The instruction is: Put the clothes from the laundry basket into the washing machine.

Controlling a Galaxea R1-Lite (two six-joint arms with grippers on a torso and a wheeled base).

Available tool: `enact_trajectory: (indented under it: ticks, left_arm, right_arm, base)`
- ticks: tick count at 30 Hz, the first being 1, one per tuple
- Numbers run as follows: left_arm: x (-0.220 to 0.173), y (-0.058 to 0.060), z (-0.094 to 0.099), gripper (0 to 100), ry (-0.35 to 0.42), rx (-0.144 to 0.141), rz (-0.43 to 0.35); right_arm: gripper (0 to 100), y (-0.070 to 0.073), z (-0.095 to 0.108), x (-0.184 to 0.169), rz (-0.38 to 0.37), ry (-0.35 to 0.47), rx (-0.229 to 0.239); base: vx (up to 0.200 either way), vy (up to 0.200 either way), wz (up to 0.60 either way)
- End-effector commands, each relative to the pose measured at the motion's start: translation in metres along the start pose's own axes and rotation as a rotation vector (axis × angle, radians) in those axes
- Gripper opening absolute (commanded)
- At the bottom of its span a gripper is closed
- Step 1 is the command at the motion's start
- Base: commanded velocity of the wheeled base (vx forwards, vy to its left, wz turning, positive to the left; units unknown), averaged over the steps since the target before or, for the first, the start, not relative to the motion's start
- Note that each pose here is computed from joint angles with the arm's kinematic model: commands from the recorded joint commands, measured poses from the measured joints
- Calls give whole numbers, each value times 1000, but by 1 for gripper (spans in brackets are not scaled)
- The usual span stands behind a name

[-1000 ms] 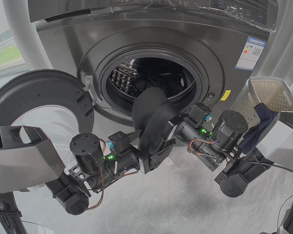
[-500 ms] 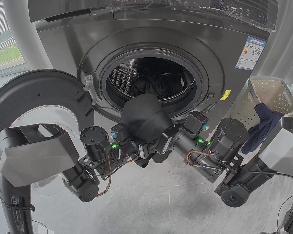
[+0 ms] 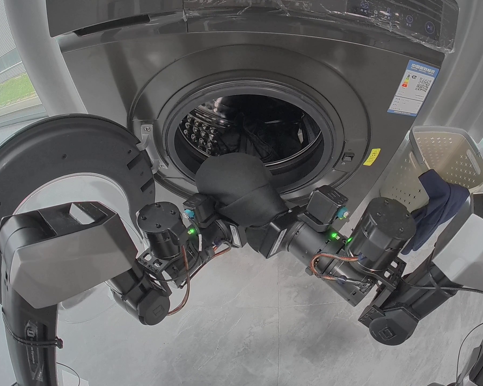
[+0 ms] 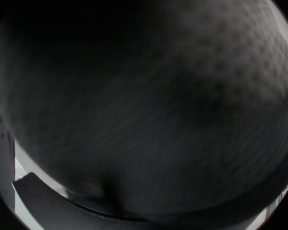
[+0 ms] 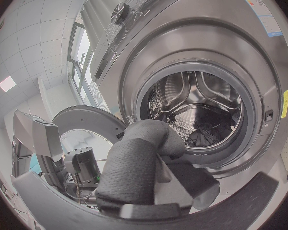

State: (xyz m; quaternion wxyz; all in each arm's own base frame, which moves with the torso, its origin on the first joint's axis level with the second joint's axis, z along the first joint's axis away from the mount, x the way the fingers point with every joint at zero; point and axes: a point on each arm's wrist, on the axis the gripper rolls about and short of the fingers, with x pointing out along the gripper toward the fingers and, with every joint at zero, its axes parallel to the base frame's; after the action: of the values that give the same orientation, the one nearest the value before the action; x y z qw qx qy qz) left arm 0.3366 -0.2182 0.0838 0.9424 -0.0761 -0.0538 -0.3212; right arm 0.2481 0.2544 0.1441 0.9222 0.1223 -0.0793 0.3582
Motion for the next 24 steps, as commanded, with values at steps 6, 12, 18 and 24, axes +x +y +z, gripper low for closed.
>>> enact_trajectory:
  ticks: [6,12,18,24]
  left_arm:
    - [-3,-1,25,0,-64,-25,25]
    - [-19,-4,41,0,-66,-30,27]
    - [-26,-7,43,0,-57,-39,23]
    - [-33,-10,54,0,-70,-39,17]
  right_arm:
    - [0,-25,1,-7,-71,16,-2]
    - [0,-39,-10,-11,-113,56,-6]
    - [0,-34,-11,-8,-95,51,-4]
    - [100,-31,-9,-18,-87,72,-2]
  base:
    - [0,0,0]
    - [0,0,0]
    - [0,0,0]
    - [0,0,0]
